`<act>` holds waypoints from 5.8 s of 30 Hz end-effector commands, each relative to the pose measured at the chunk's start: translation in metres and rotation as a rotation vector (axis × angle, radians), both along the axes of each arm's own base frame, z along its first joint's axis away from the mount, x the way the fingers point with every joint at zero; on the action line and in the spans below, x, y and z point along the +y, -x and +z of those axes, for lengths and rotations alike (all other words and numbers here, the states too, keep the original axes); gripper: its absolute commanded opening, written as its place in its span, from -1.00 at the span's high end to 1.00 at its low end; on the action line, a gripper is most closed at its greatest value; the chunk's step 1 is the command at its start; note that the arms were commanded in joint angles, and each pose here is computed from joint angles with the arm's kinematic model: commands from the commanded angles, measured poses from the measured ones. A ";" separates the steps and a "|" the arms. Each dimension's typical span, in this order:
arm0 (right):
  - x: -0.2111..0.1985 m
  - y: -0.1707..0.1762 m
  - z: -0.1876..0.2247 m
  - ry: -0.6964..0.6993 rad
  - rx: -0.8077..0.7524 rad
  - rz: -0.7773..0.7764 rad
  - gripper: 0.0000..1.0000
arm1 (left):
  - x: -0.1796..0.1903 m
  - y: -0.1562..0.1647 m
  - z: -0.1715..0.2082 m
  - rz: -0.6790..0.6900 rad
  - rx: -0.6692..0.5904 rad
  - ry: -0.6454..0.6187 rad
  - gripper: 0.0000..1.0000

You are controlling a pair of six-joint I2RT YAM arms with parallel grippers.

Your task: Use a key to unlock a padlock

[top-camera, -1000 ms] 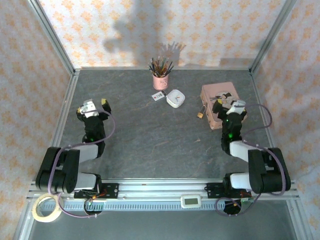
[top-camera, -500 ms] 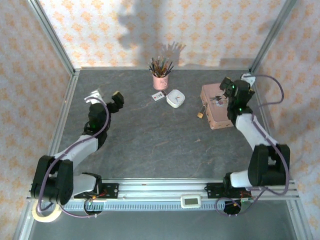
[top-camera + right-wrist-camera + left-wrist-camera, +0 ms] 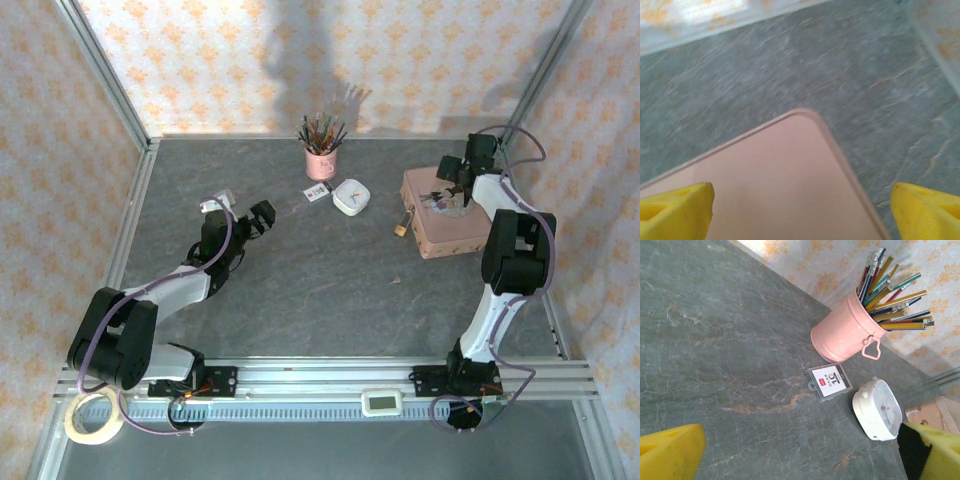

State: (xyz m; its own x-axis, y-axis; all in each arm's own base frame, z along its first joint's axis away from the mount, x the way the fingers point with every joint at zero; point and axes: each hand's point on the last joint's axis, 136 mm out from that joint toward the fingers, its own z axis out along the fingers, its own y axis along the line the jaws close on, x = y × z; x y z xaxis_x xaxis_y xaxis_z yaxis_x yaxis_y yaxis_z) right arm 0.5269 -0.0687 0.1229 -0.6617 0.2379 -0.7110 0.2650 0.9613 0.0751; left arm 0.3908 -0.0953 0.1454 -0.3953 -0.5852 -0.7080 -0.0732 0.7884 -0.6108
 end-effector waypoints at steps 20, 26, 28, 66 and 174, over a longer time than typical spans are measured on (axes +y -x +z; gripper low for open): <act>0.131 0.123 -0.066 -0.052 0.139 0.324 -0.68 | -0.018 0.002 0.009 -0.058 -0.041 0.132 -0.98; 0.164 0.134 -0.049 -0.066 0.077 0.407 -0.67 | -0.034 0.003 0.016 -0.108 -0.061 0.138 -0.98; 0.180 0.135 -0.043 -0.086 0.046 0.448 -0.67 | -0.041 0.004 0.017 -0.124 -0.061 0.136 -0.98; 0.118 0.256 -0.016 -0.558 -0.099 -0.238 -1.00 | -0.275 -0.069 -0.045 -0.769 0.065 -0.069 -0.79; 0.479 0.068 0.051 -0.419 -0.082 0.734 -0.60 | 0.041 0.111 -0.035 0.210 0.137 -0.064 -0.98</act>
